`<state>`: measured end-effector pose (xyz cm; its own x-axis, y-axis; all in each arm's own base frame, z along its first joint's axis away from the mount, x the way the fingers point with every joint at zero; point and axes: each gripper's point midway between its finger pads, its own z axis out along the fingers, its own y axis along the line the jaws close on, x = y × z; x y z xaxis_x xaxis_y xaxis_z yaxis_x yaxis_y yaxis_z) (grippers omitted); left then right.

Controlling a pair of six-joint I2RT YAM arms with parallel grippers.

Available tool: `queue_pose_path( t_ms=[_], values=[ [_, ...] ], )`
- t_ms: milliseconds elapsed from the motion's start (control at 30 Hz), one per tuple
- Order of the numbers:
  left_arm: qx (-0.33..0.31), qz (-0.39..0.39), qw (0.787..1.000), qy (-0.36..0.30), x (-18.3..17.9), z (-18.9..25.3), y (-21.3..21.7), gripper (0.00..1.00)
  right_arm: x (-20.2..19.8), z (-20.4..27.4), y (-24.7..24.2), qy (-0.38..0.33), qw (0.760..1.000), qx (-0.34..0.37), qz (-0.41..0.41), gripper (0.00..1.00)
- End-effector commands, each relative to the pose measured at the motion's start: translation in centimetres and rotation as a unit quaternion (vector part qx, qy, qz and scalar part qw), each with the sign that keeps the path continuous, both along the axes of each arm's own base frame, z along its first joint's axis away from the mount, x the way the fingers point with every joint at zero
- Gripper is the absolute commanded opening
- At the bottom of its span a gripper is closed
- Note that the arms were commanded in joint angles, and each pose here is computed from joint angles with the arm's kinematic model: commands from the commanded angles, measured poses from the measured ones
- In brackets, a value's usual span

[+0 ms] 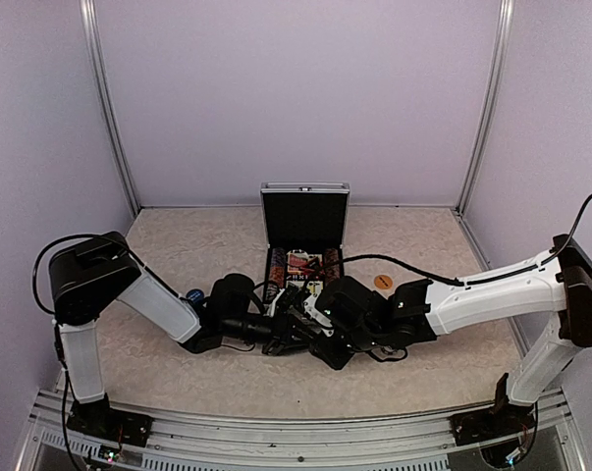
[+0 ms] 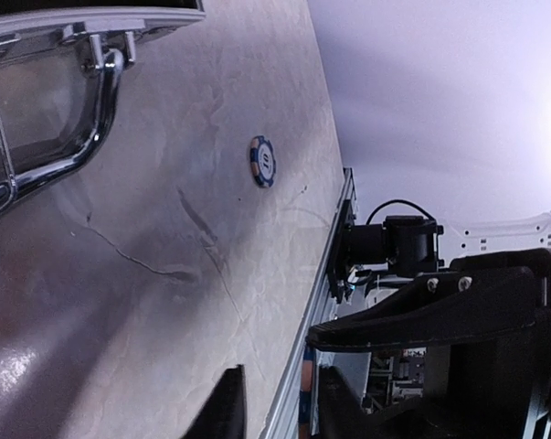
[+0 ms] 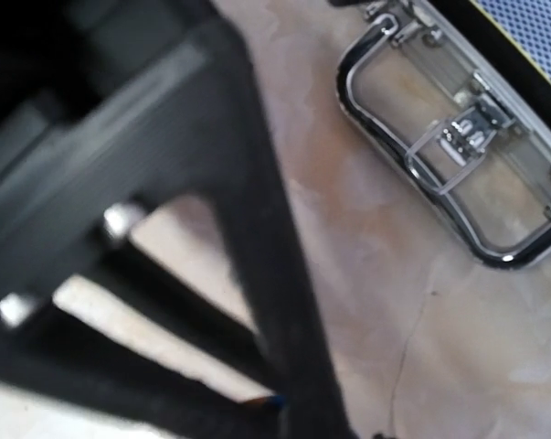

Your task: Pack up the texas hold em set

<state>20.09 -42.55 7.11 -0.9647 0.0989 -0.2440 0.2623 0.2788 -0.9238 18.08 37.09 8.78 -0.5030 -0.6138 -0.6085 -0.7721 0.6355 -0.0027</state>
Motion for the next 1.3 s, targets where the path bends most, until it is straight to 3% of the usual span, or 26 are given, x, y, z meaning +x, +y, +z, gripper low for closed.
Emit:
queue_pose_path(
  t_ms=[0,233,367,667,833,1000,1267],
  values=[
    [-0.024,-0.013,1.000,-0.008,-0.4,0.5,-0.6,0.03,-0.1,0.7,1.0,-0.007,1.000,0.011,0.007,0.41],
    [-0.033,-0.007,0.999,-0.007,-0.4,0.7,-0.3,0.00,-0.1,0.5,0.7,-0.008,1.000,0.006,0.005,0.41],
    [-0.038,-0.004,0.999,-0.014,-0.3,1.5,0.0,0.00,0.0,0.8,0.5,-0.013,1.000,0.006,0.000,0.47],
    [0.001,0.014,0.998,-0.063,0.8,3.3,0.6,0.00,-0.4,3.3,-0.3,-0.019,0.999,0.037,0.000,0.96],
    [0.059,0.027,0.991,-0.118,2.4,4.7,1.5,0.00,-0.6,4.7,-1.5,-0.026,0.998,0.053,-0.009,1.00],
    [0.125,0.020,0.967,-0.222,4.3,7.2,2.8,0.00,-0.5,5.4,-3.1,-0.040,0.997,0.056,-0.027,1.00],
    [0.272,-0.002,0.897,-0.349,7.3,9.1,5.8,0.00,-0.1,5.3,-4.9,-0.053,0.996,0.051,-0.049,1.00]
  ],
)
